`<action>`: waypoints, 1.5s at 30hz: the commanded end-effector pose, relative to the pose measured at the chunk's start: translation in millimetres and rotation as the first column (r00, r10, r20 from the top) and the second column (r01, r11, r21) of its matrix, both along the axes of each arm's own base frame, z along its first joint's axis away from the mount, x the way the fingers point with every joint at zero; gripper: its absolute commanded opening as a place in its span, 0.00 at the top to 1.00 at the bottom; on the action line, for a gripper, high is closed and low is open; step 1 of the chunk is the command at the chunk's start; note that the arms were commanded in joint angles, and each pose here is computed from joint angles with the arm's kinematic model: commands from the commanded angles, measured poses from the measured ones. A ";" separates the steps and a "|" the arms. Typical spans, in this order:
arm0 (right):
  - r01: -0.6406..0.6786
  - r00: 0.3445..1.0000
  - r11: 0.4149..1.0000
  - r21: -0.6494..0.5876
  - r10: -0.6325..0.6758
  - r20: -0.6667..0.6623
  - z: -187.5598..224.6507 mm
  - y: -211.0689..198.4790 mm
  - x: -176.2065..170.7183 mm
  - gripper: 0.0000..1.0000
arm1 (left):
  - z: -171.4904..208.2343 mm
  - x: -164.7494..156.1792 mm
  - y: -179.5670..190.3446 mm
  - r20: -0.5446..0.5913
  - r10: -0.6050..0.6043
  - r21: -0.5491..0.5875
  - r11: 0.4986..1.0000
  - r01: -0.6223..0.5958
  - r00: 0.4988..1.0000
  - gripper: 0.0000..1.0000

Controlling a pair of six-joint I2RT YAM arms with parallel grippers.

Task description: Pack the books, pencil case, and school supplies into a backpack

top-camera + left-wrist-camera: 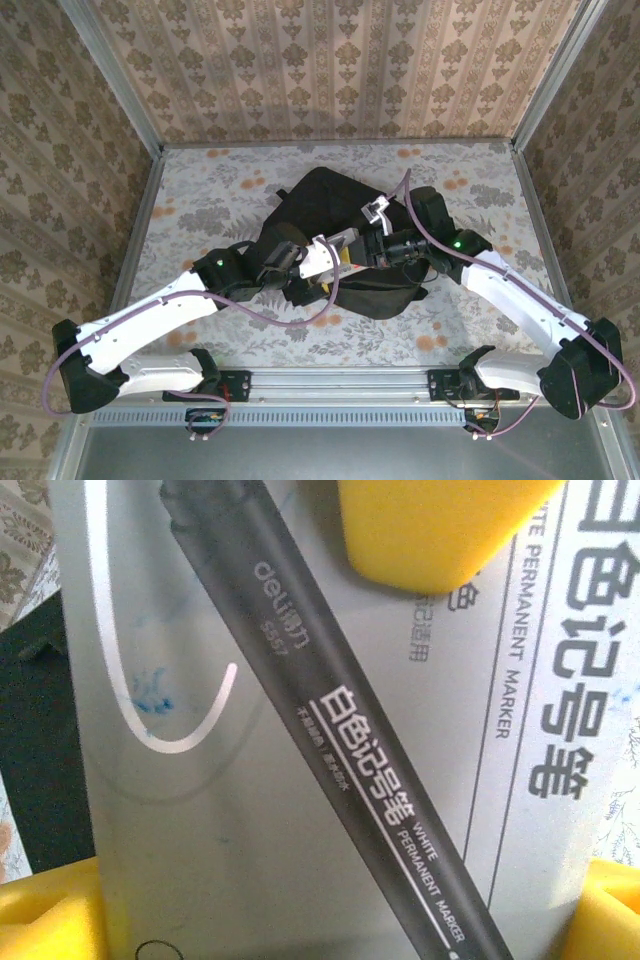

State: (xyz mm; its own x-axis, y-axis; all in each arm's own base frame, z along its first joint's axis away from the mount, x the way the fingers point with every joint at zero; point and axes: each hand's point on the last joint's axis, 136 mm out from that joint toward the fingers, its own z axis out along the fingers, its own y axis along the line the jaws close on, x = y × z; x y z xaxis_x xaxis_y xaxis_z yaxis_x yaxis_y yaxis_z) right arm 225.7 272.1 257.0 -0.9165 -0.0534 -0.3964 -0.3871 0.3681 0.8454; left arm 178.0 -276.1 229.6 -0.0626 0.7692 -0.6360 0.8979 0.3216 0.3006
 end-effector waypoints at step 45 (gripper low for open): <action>0.925 0.373 0.372 -0.073 -0.855 0.361 17.2 -244.4 40.5 0.58 | -90.5 137.9 -94.7 -0.513 0.594 0.253 0.795 -0.551 0.621 0.44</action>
